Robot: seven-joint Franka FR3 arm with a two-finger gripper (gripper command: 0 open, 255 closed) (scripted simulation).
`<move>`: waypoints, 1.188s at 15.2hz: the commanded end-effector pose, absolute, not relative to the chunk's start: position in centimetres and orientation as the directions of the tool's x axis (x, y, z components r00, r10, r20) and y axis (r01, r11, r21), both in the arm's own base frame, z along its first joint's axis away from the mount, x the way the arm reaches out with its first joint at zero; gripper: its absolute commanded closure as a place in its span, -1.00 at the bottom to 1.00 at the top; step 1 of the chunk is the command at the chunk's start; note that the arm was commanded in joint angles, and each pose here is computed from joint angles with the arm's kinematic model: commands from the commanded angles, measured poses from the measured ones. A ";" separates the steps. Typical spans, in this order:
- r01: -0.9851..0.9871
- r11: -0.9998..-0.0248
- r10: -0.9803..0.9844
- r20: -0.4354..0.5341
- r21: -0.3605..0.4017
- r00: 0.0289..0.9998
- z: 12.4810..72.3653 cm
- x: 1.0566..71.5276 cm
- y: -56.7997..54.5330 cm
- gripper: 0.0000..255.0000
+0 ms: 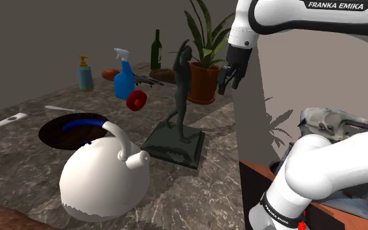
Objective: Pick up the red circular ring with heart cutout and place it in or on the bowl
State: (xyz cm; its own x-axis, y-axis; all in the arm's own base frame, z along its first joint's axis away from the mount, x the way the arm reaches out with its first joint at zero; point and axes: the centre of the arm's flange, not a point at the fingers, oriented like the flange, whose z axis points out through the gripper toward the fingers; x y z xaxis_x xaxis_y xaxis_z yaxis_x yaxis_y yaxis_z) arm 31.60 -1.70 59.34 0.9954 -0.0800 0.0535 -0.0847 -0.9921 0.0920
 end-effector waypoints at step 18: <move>-0.520 -0.854 -0.521 0.033 -0.034 0.853 54.3 50.2 7.8 -1.00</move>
